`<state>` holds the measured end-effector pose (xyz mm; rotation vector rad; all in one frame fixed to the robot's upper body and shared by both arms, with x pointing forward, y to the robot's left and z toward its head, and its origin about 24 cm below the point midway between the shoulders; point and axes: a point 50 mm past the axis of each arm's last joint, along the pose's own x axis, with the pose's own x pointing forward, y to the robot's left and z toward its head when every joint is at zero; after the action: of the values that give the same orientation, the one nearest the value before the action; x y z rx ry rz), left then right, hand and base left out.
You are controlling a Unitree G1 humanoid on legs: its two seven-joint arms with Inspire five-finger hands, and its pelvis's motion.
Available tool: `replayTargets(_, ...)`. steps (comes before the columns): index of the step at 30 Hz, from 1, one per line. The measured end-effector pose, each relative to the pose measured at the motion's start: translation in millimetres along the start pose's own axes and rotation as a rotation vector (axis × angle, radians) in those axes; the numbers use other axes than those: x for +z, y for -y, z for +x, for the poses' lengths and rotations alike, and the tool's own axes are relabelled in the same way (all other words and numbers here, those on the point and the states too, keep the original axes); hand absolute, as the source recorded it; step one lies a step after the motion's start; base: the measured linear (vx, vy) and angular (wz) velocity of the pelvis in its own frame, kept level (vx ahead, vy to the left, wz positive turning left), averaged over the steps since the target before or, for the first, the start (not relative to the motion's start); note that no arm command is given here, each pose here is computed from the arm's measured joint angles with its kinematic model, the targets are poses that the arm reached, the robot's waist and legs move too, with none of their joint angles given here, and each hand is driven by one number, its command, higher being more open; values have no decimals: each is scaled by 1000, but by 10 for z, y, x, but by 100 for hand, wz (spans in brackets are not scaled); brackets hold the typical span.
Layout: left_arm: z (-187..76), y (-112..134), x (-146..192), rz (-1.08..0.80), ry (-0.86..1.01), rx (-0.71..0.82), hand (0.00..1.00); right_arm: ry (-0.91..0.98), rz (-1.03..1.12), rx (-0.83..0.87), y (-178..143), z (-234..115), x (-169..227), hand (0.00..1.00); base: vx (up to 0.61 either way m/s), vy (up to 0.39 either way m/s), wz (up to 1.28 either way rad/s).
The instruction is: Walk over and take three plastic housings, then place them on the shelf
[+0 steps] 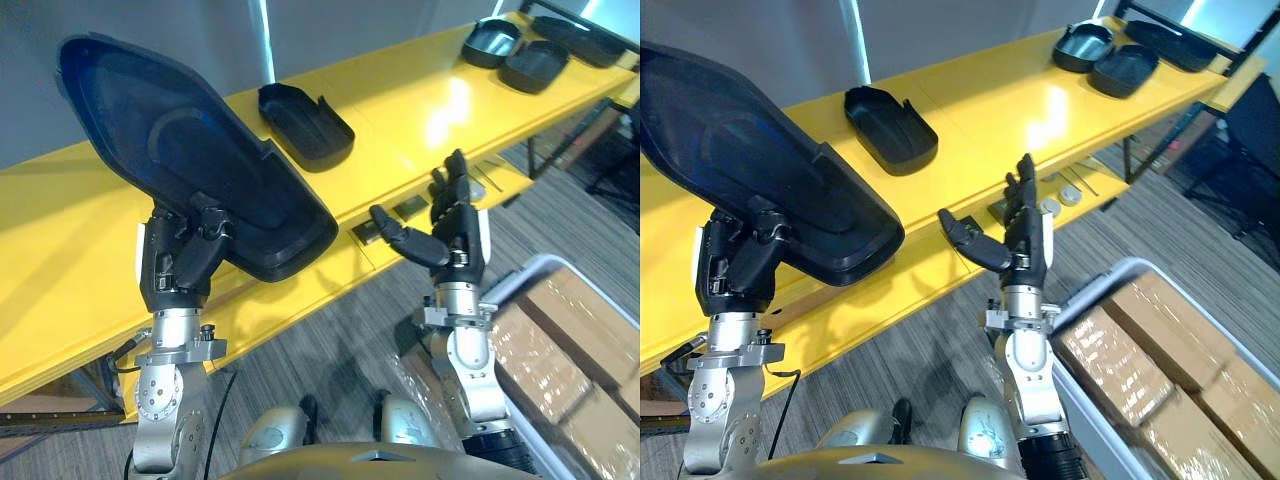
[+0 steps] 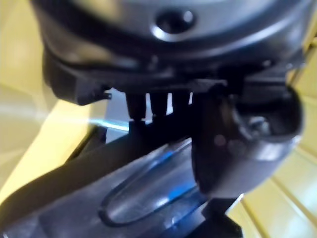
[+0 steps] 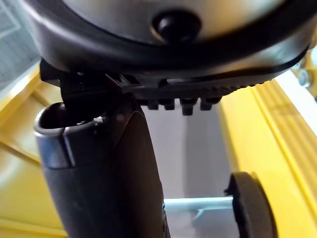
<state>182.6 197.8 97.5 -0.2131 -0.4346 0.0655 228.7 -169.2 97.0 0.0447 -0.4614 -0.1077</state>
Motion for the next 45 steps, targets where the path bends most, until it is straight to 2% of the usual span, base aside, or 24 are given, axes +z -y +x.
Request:
replayTargets(4,-42,-10,-50,-50,-15,47,0,63,-64,40,90,133,99,100,198,-194,59)
replayTargets(11,0,216,-81,-112,-10,-98,0,108,-99,-23,244,169,181,100,80,-50,41)
replayTargets(19,-62,205,3,-100,3,-64,0,253,52,77,28,157,438,100,-41,-19,22)
replayTargets(24,-113,211,102,-100,33,-28,0,232,98,116,-94,118,401,100,-92,-8,65)
replayTargets(30,-131,191,124,-88,47,-48,0,224,96,103,-70,117,345,100,-89,259,48)
replayTargets(35,-198,202,135,-54,54,-81,0,143,110,64,-74,84,152,100,-44,570,-3)
replayTargets(37,-184,169,128,-28,46,-109,0,91,147,25,-139,55,47,100,-36,536,-18)
replayTargets(40,-196,33,58,41,-17,-108,0,47,202,68,-350,6,-12,100,-51,372,-29)
replayTargets(42,-176,-27,53,93,-29,-115,0,50,206,110,-426,-6,2,100,4,112,-17)
replayTargets(45,47,88,93,83,33,-186,0,118,172,117,-391,22,140,100,23,38,26)
